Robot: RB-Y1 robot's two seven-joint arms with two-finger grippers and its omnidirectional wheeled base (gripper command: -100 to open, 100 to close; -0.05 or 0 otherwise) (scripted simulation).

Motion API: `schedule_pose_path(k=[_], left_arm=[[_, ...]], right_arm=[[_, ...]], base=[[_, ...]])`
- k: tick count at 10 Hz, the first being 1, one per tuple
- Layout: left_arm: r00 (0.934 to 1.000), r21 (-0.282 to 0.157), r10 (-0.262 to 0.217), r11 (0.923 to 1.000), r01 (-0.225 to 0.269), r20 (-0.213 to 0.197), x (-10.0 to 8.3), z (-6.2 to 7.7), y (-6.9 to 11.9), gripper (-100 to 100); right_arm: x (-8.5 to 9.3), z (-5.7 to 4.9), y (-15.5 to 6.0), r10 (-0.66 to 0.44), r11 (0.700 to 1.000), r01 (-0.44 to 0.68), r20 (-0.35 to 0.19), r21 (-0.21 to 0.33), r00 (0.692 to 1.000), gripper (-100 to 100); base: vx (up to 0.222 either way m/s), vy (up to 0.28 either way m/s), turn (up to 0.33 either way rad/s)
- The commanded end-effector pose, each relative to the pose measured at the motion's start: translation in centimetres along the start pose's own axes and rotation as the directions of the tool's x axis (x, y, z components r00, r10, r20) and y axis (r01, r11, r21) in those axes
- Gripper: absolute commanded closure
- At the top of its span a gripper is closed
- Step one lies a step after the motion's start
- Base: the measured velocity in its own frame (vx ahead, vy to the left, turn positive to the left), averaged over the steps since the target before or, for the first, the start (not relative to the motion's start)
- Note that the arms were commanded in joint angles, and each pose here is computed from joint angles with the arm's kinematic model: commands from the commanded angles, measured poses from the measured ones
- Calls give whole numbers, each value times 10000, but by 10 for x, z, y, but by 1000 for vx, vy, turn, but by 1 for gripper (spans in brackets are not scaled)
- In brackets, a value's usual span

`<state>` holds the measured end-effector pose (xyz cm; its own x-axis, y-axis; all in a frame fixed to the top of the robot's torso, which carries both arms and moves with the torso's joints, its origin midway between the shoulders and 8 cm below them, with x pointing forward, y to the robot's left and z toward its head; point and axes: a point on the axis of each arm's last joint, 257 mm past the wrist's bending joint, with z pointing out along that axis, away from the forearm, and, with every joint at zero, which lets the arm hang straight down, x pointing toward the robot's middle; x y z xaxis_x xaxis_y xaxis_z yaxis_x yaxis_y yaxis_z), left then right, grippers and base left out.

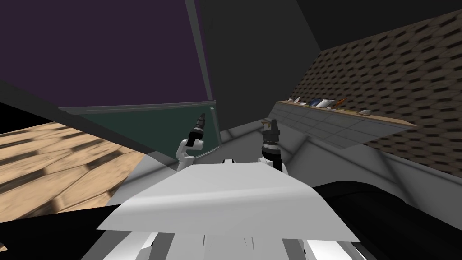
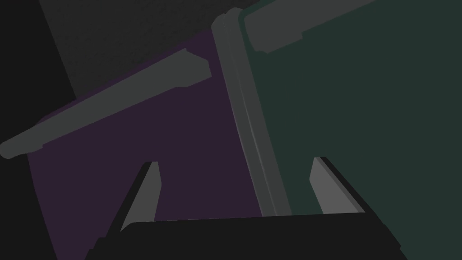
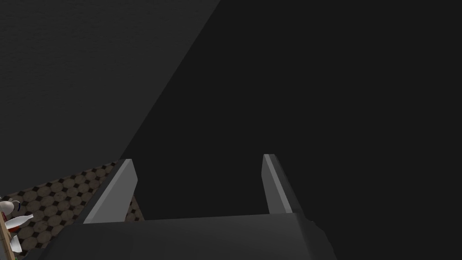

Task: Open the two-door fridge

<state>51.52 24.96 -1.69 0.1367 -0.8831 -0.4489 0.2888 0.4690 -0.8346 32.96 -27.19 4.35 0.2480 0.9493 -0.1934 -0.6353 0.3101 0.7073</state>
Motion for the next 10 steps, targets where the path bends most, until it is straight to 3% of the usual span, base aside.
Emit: schedule_pose_path(k=[1, 5, 7, 8, 10], left_arm=[[9994, -478, 313, 9983, -321, -155, 4, 14, 10, -100], [9968, -1014, 718, 9920, -751, -363, 9, 28, 20, -100], [9920, -1408, 1137, 9827, -1205, -554, 12, 42, 26, -100], [9919, -1504, 1134, 9812, -1209, -573, 12, 42, 29, -100], [9853, -1860, 1535, 9686, -1651, -752, 14, 54, 34, -100]], right_arm=[[0, 0, 0, 0, 10000, 0, 0, -1, 10000, 0], [0, 0, 0, 0, 10000, 0, 0, -1, 10000, 0], [0, 0, 0, 0, 10000, 0, 0, -1, 10000, 0], [0, 0, 0, 0, 10000, 0, 0, -1, 10000, 0], [0, 0, 0, 0, 10000, 0, 0, -1, 10000, 0]], base=[[45, -29, 13], [57, -26, 10], [58, -32, 16], [56, -35, 4], [58, -35, 16]])
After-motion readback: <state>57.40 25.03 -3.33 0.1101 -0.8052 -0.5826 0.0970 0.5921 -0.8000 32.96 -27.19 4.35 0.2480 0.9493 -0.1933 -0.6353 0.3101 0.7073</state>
